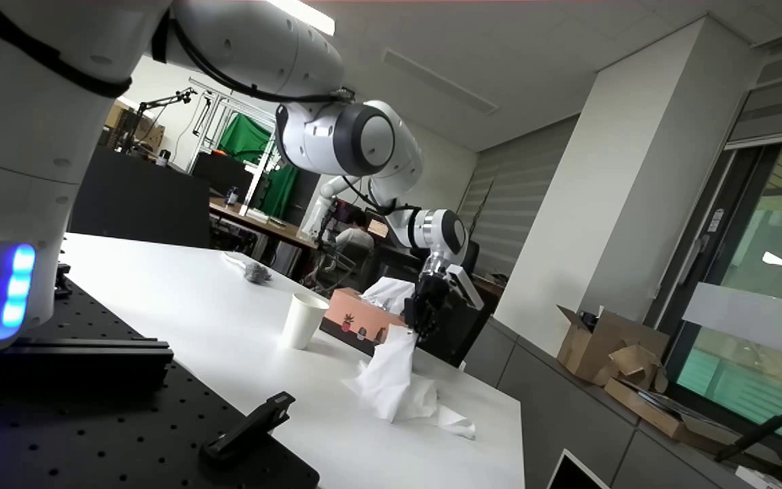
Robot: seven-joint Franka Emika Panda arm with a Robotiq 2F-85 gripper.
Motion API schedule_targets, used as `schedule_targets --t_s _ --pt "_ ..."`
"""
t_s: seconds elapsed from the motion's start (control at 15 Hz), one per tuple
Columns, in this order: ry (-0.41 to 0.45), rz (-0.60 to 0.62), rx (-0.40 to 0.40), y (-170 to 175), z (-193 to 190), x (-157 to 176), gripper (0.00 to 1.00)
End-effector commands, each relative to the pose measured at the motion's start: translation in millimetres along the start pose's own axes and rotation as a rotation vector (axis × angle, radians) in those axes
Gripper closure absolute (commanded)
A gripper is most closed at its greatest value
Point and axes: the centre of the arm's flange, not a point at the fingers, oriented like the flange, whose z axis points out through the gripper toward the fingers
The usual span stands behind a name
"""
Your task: Pick a tissue from the box and place it on the table
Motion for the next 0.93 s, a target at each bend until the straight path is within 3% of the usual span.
schedule_targets --t_s 0.0,0.07,0.47,0.73,0.87 --pt "0.049 0.163 -0.09 70 -34 0 0.74" --pt "0.05 0.197 -0.119 73 -36 -2 0.73" --pt "0.024 0.307 -0.406 82 -67 -15 0.32" --pt "0.014 0.385 -0.517 85 -87 -31 0.06" --pt "0.005 0.372 -0.534 74 -97 -36 0.0"
